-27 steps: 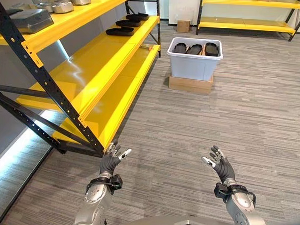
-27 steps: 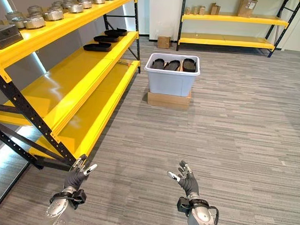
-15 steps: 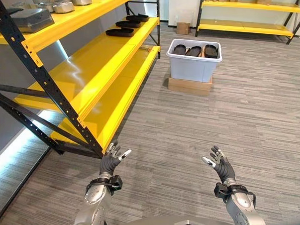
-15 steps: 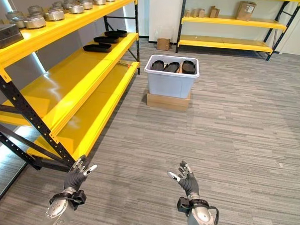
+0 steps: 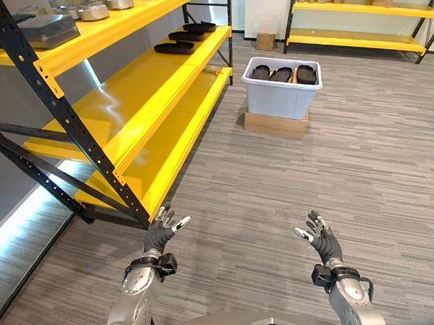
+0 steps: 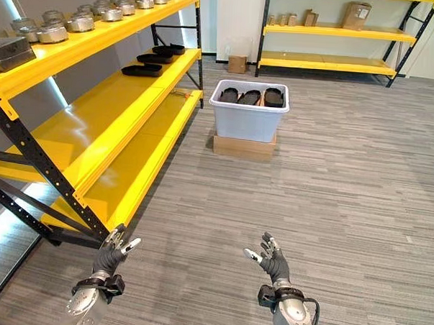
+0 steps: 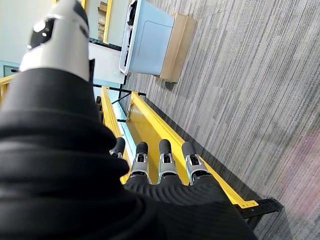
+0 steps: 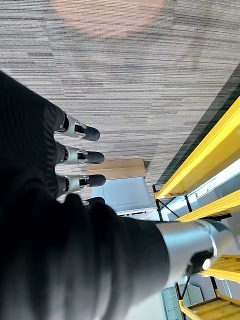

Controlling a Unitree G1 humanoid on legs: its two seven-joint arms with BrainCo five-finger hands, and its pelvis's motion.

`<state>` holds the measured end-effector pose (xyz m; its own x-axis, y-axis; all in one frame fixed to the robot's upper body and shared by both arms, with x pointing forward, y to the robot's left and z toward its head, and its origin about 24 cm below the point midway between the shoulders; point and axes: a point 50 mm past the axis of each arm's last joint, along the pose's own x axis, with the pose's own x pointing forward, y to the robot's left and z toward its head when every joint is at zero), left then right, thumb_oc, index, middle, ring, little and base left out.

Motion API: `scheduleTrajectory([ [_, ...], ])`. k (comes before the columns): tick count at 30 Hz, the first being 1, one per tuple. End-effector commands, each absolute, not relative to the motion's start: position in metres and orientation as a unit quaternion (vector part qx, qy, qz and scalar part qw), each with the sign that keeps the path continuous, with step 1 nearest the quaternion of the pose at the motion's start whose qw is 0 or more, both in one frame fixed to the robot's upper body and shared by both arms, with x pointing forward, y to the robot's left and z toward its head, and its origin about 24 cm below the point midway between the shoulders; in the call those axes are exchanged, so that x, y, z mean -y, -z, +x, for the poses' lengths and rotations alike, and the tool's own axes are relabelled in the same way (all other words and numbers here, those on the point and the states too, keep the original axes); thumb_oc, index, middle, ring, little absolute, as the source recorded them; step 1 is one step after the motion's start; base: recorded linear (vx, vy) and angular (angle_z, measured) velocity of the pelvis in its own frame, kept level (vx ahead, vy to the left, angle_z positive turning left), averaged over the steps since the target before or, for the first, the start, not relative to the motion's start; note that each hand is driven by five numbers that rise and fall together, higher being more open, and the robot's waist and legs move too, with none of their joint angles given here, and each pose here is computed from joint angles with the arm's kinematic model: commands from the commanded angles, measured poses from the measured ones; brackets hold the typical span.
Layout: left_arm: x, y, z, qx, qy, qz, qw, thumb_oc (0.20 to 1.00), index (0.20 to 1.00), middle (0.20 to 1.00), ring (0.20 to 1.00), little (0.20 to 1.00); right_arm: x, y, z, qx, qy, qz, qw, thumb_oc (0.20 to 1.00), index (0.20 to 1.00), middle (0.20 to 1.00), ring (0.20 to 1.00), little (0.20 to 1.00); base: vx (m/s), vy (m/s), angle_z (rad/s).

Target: Move parts from the plastic box to the shelf.

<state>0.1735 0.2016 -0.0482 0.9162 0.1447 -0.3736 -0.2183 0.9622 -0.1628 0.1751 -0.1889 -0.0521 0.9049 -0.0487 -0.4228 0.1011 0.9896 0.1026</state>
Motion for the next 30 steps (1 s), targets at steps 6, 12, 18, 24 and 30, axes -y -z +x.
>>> scheduleTrajectory([
  [6,-0.2126,0.0315,0.1855,-0.136,-0.090,-0.068,0.984,1.000,1.000,1.000,1.000,1.000,0.1922,0.0288,0.1911,-0.147,0.037,0.039,0.988,1.000,1.000,1.000,1.000,1.000,0.00,0.000,0.00],
  [12,-0.2135,0.0317,0.1836,-0.139,-0.089,-0.068,0.984,1.000,1.000,1.000,1.000,1.000,0.1911,0.0297,0.1897,-0.151,0.033,0.041,0.987,1.000,1.000,1.000,1.000,1.000,0.00,0.000,0.00],
  [18,-0.2147,0.0321,0.1828,-0.140,-0.093,-0.068,0.983,1.000,1.000,1.000,1.000,1.000,0.1923,0.0287,0.1909,-0.150,0.035,0.036,0.987,1.000,1.000,1.000,1.000,1.000,0.00,0.000,0.00],
  [24,-0.2158,0.0312,0.1835,-0.139,-0.092,-0.067,0.984,1.000,1.000,1.000,1.000,1.000,0.1932,0.0279,0.1923,-0.148,0.036,0.037,0.988,1.000,1.000,1.000,1.000,1.000,0.00,0.000,0.00],
  [30,-0.2174,0.0280,0.1865,-0.133,-0.091,-0.070,0.985,1.000,1.000,1.000,1.000,1.000,0.1949,0.0265,0.1961,-0.145,0.037,0.031,0.988,1.000,1.000,1.000,1.000,1.000,0.00,0.006,0.00],
])
